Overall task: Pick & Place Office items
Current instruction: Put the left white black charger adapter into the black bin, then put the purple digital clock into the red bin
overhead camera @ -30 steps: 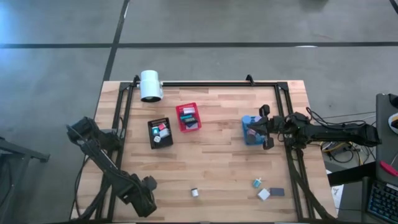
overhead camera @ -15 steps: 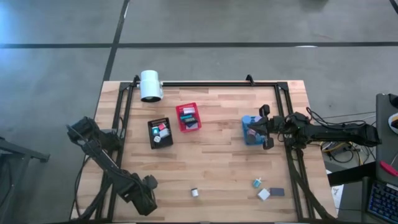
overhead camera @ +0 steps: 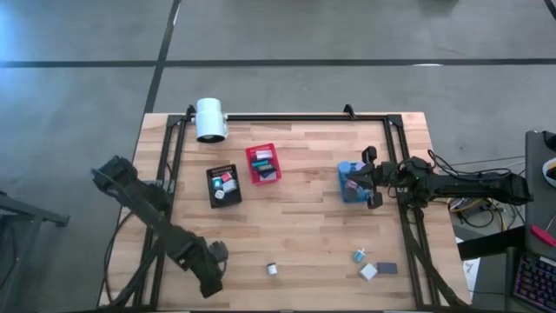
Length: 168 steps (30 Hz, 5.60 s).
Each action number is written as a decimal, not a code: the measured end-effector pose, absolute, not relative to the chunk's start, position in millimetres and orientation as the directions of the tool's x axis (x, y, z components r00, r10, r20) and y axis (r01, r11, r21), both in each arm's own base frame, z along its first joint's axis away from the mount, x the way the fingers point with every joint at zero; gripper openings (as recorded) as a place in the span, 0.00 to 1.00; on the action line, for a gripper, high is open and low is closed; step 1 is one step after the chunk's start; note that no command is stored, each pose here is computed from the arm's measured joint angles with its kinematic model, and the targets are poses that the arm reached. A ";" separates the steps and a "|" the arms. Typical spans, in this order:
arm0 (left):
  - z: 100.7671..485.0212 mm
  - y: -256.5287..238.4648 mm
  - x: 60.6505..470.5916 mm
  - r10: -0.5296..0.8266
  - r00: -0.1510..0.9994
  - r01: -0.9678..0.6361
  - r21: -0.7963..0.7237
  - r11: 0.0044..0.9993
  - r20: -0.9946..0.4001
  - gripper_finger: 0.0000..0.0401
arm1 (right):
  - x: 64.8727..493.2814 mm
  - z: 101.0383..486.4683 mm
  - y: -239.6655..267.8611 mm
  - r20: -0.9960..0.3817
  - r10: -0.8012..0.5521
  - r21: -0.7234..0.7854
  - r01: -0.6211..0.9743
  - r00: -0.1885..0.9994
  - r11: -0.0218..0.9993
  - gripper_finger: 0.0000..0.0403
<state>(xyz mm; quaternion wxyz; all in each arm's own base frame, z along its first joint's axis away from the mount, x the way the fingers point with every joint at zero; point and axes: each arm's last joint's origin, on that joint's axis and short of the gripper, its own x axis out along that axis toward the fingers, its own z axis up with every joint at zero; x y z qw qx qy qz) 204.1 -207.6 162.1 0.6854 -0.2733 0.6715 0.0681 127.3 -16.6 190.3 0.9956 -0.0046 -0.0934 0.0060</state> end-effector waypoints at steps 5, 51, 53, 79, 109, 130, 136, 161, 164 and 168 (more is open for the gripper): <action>193.6 -175.9 220.2 -0.282 0.248 -0.350 -0.357 0.866 -0.927 0.32 | 127.3 190.2 -16.7 0.185 0.013 -0.008 -0.012 0.983 1.000 0.02; 170.5 6.7 111.3 0.233 0.947 -0.299 -0.344 0.890 -0.221 0.32 | 128.4 183.5 -16.8 0.116 0.013 0.050 -0.019 0.993 0.999 0.02; 170.7 6.8 110.3 0.234 0.949 -0.296 -0.348 0.890 -0.209 0.32 | 128.5 182.4 -16.9 0.105 0.012 0.053 -0.017 0.994 0.998 0.02; 324.4 11.3 125.6 0.381 0.794 -0.477 -0.097 0.874 -0.473 0.32 | 128.5 182.6 -16.8 0.107 0.011 0.048 -0.017 0.994 0.999 0.02; 220.5 7.2 168.4 0.237 0.376 -0.553 -0.011 0.833 -0.896 0.32 | 128.5 182.4 -18.3 0.107 -0.038 0.054 0.033 0.994 0.998 0.02; 179.2 6.0 195.3 0.188 0.157 -0.526 0.079 0.847 -0.970 0.54 | 128.5 182.4 -18.3 0.107 -0.041 0.062 0.034 0.993 0.997 0.02; 190.7 4.9 196.4 0.152 0.190 -0.516 0.033 0.856 -0.970 0.74 | 128.5 182.4 -18.3 0.106 -0.041 0.062 0.034 0.993 0.997 0.02; 302.6 5.8 165.3 0.178 0.920 -0.177 0.034 0.984 -0.349 0.03 | 128.5 182.3 -18.4 0.107 -0.042 0.055 0.036 0.993 0.998 0.02; 291.3 5.7 162.3 0.178 0.951 -0.177 0.024 0.984 -0.254 0.03 | 128.5 182.5 -18.4 0.107 -0.042 0.054 0.037 0.993 0.998 0.02; 263.5 5.0 155.1 0.153 0.977 -0.157 -0.019 0.987 -0.146 0.01 | 128.5 182.3 -18.4 0.107 -0.043 0.055 0.037 0.993 0.998 0.02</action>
